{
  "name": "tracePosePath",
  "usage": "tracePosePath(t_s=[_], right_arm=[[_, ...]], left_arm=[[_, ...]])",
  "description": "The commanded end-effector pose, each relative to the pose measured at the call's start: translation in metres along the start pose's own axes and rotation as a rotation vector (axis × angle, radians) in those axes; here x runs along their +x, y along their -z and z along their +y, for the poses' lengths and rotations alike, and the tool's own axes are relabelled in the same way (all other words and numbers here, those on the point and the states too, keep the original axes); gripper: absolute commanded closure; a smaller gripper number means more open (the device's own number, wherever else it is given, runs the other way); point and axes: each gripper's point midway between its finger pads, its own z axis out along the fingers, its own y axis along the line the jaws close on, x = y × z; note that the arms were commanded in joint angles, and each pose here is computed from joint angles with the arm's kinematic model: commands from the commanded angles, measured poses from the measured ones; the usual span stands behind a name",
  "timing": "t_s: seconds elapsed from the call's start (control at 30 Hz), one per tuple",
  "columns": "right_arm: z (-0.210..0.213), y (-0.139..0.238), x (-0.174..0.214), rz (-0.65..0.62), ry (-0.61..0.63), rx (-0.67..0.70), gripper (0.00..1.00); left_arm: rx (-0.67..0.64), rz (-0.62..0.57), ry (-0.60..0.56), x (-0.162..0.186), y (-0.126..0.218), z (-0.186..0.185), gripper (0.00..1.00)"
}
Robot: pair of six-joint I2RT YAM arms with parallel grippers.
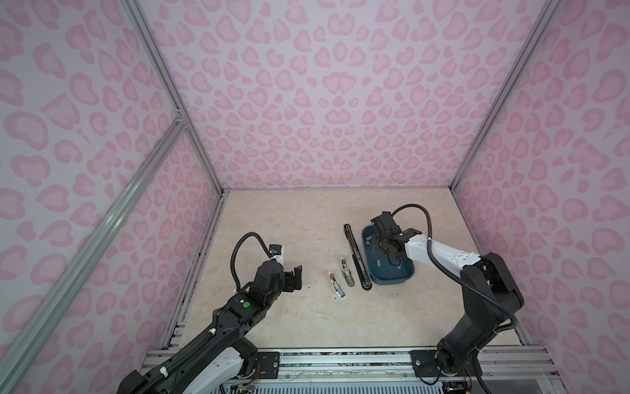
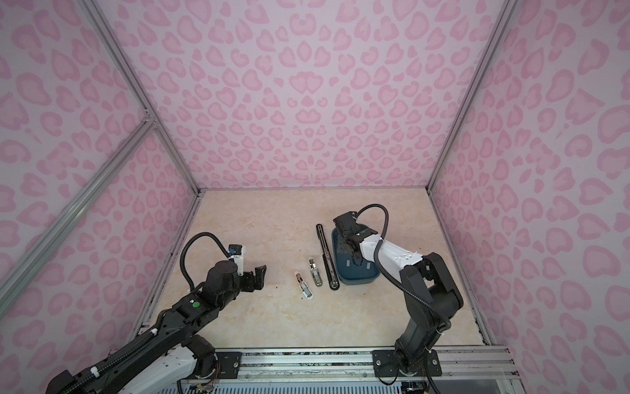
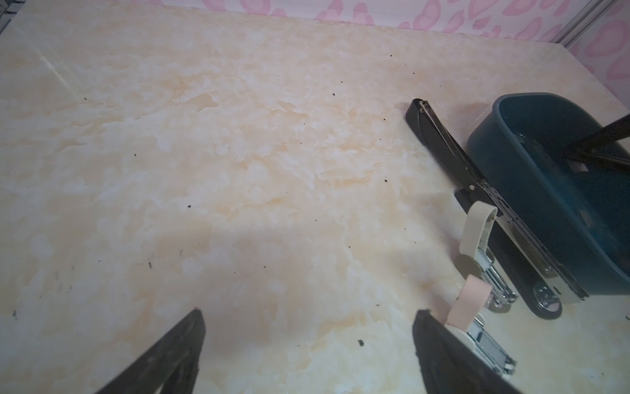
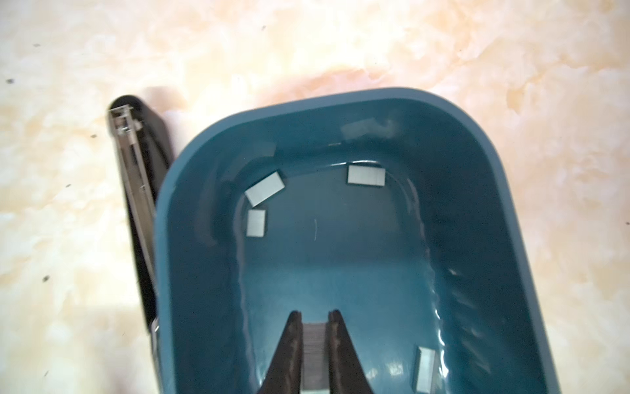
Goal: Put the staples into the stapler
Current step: 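Carry the staple strip to the beige stapler with the right gripper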
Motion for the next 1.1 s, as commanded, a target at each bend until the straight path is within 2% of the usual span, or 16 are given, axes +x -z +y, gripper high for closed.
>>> tracePosePath(t_s=[0.0,0.1,0.33,0.57,0.8,1.07], right_arm=[[0.008,0.020,0.003,-0.069,0.058,-0.032,0.85],[0.031,0.046,0.018,-0.145,0.156,-0.104,0.85],[0.084,0.080,0.070,-0.261,0.375,-0.279,0.85],[0.102,0.082,0.084,-0.266,0.346,-0.373,0.85],[0.124,0.066,0.089,-0.213,0.335,-0.411,0.86],[0.127,0.048,0.101,-0.167,0.342,-0.389,0.86]], left_arm=[[-0.019,-0.002,0.019,0.000,0.000,0.003,0.04],[-0.017,0.006,0.023,0.001,0.000,0.003,0.04],[0.110,0.018,0.006,0.005,0.004,-0.017,0.04],[0.262,0.010,-0.021,0.005,0.014,-0.041,0.03],[0.324,0.022,-0.039,0.007,0.014,-0.052,0.02],[0.336,0.056,-0.050,0.010,0.007,-0.057,0.00]])
